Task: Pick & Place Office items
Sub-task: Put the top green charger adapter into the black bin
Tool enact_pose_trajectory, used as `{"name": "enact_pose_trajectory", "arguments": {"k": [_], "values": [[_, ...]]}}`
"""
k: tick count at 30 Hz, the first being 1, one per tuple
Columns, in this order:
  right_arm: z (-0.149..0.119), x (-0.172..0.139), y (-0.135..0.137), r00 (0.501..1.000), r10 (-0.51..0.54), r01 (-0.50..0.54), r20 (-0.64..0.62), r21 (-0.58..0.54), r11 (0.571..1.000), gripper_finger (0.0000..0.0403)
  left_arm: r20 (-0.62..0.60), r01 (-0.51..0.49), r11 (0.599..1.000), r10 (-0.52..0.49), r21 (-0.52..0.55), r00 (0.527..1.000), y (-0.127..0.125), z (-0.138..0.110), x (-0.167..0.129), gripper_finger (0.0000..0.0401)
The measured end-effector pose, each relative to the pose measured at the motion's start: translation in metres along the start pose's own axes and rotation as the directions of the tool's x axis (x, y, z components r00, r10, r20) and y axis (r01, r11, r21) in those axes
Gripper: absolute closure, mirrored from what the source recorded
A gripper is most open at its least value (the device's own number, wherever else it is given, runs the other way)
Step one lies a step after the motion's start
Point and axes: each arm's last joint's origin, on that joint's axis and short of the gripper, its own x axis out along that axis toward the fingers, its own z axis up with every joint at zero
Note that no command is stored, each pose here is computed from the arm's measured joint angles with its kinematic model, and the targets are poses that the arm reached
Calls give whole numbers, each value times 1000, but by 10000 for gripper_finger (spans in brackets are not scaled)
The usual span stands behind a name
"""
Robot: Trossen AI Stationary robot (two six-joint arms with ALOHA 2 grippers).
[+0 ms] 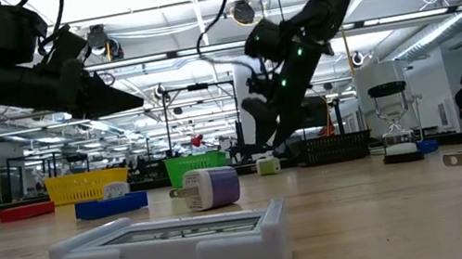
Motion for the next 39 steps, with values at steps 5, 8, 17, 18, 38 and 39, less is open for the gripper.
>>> {"name": "enact_pose_trajectory", "arguments": {"k": [5, 8, 17, 18, 38, 39], "values": [[-8, 15, 5, 1000, 9, -10, -21, -27, 1000, 144, 1, 0, 1000, 0, 0, 1000, 0, 0, 0, 368], [-14, 22, 6, 999, 22, -23, -47, -39, 999, 145, 1, 0, 1000, 0, 0, 1000, 0, 0, 0, 368], [-15, 25, 6, 998, 13, -19, -67, -85, 996, 144, 1, 2, 1000, -2, 1, 1000, 0, 0, 0, 368], [-13, 24, 6, 998, 14, -20, -66, -94, 995, 143, 1, 2, 1000, -2, 1, 1000, 0, 0, 0, 368], [7, -31, 16, 955, -66, -162, -289, -695, 701, 128, 0, 3, 1000, -3, 0, 1000, 0, 0, 0, 368], [6, -31, 17, 955, -67, -172, -287, -726, 665, 129, 0, 3, 1000, -3, 1, 1000, 0, 0, 0, 368]]}}
